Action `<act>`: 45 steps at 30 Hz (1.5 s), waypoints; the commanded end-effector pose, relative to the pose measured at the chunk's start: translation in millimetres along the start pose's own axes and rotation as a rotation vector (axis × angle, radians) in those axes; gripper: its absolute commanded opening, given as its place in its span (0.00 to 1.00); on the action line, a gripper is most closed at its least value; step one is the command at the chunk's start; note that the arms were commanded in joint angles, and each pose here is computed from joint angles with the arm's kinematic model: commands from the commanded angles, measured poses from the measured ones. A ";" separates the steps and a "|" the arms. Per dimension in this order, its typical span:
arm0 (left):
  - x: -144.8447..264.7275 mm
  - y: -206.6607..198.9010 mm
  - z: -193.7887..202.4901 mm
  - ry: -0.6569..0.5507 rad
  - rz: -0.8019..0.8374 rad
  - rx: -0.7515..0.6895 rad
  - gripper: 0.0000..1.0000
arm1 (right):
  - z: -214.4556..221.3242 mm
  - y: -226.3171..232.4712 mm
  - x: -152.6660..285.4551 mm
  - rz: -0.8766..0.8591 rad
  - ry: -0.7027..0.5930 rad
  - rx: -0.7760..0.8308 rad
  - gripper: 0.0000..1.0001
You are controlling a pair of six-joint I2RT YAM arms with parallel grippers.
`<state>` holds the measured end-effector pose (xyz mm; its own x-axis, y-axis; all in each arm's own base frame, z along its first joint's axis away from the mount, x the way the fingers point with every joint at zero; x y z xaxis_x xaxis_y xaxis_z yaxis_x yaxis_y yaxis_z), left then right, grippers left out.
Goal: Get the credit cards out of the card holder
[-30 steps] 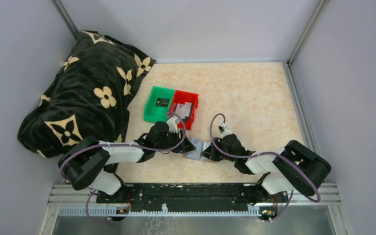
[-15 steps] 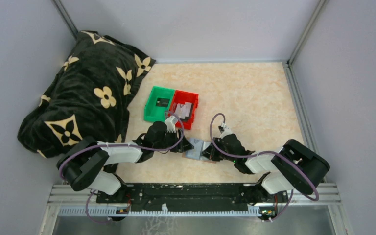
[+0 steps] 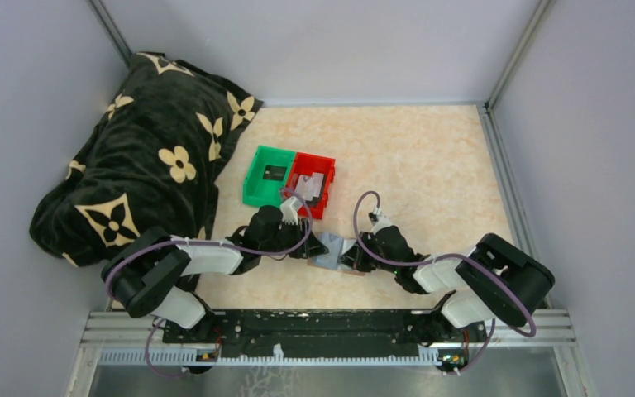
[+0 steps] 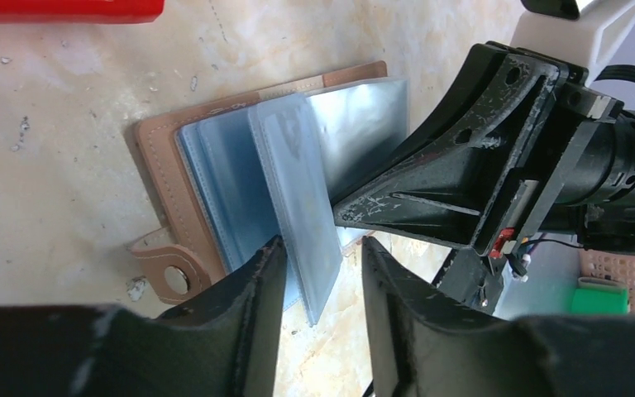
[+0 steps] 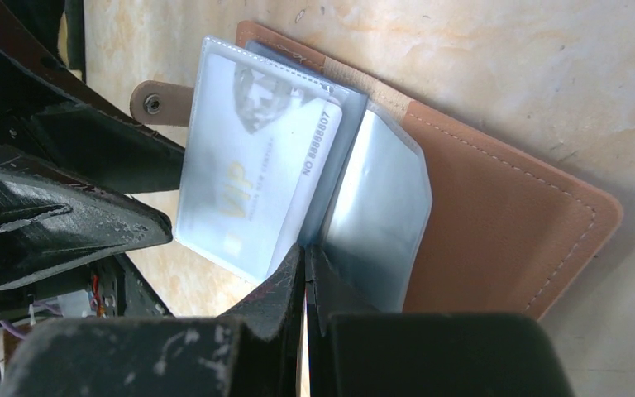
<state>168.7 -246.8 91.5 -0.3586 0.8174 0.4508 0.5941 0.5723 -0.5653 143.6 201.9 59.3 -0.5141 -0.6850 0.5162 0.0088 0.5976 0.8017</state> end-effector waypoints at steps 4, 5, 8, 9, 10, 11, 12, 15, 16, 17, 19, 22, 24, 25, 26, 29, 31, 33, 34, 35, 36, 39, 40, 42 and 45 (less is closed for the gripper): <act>-2.4 -7.0 -4.3 -0.009 0.073 0.003 0.25 | 0.8 -6.9 -1.1 0.026 0.006 -0.001 0.00; -2.7 -8.0 -4.7 -0.009 0.084 0.004 0.22 | 0.9 -6.5 -0.9 0.024 0.007 -0.002 0.00; -4.6 -10.9 -5.8 -0.006 0.106 0.005 0.13 | 0.2 -5.0 -0.3 0.018 0.006 -0.004 0.00; -5.3 -11.7 -6.4 -0.005 0.110 0.003 0.10 | 0.0 -4.1 0.1 0.015 0.005 -0.002 0.00; -5.7 -11.5 -6.5 -0.004 0.111 0.004 0.09 | -0.2 -4.3 0.9 0.019 0.005 -0.002 0.00; -6.6 -12.0 -6.4 -0.001 0.113 0.004 0.09 | -0.2 -4.5 1.9 0.021 0.005 -0.003 0.00; -7.0 -12.4 -6.5 0.001 0.117 0.008 0.08 | -1.3 -2.0 3.5 0.011 0.001 -0.001 0.00; -8.8 -17.1 -9.6 -0.005 0.147 0.015 0.08 | -4.2 5.8 9.5 -0.017 -0.009 0.016 0.00; -9.8 -18.5 -10.8 -0.007 0.150 0.015 0.08 | -5.4 8.4 12.0 -0.022 -0.014 0.022 0.00; -10.9 -19.5 -11.8 -0.005 0.150 0.012 0.08 | -7.3 12.1 15.2 -0.029 -0.023 0.028 0.00; -13.6 -20.8 -13.7 0.000 0.139 0.006 0.08 | -11.4 18.6 22.0 -0.032 -0.044 0.042 0.00; -17.4 -23.5 -15.1 0.014 0.126 -0.002 0.08 | -19.5 28.2 35.9 -0.026 -0.094 0.065 0.00; -20.3 -25.1 -16.3 0.022 0.112 -0.009 0.09 | -25.3 32.6 46.2 -0.012 -0.138 0.084 0.00; -21.6 -26.1 -16.5 0.028 0.104 -0.013 0.11 | -29.1 32.7 51.3 0.006 -0.170 0.090 0.00; -22.8 -27.2 -17.0 0.031 0.098 -0.016 0.12 | -31.7 33.7 56.0 0.017 -0.188 0.098 0.00; -25.1 -30.0 -19.1 0.031 0.091 -0.023 0.14 | -35.4 26.4 67.2 0.069 -0.204 0.096 0.00; -26.7 -30.4 -19.7 0.036 0.077 -0.026 0.14 | -35.7 18.1 71.7 0.106 -0.204 0.090 0.00; -27.9 -30.3 -20.4 0.042 0.060 -0.032 0.14 | -32.5 10.3 75.0 0.137 -0.191 0.098 0.00; -28.1 -30.0 -20.7 0.043 0.056 -0.036 0.14 | -30.0 7.0 75.8 0.144 -0.179 0.100 0.00; -28.5 -29.9 -20.9 0.042 0.055 -0.039 0.14 | -27.0 4.1 76.3 0.143 -0.165 0.100 0.00; -28.9 -30.0 -21.3 0.042 0.056 -0.041 0.14 | -24.3 1.7 76.4 0.139 -0.153 0.094 0.00; -30.8 -32.1 -22.0 0.048 0.068 -0.043 0.14 | -15.2 -4.8 75.3 0.107 -0.119 0.069 0.00; -31.6 -32.8 -22.0 0.049 0.069 -0.044 0.14 | -13.2 -6.4 75.2 0.103 -0.113 0.059 0.00; -32.4 -33.6 -21.3 0.050 0.067 -0.046 0.15 | -8.9 -10.8 75.8 0.110 -0.093 0.047 0.00; -32.8 -32.4 -19.5 0.052 0.058 -0.047 0.14 | -3.0 -14.7 80.2 0.122 -0.056 0.042 0.00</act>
<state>172.0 -288.0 106.7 -0.2765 0.8446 0.4585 0.6296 0.5197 -0.5775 110.7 137.4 86.5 -0.5855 -0.5523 0.5934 0.0401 0.7114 0.7016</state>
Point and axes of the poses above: each gripper's point midway between its finger pads, its own x axis back along the fingers, its own y axis along the line the jaws close on, z = x × y, the point moved 8 cm from there along x, back along the fingers, and after that the axes turned 13 degrees about -x, right-handed, at the moved point
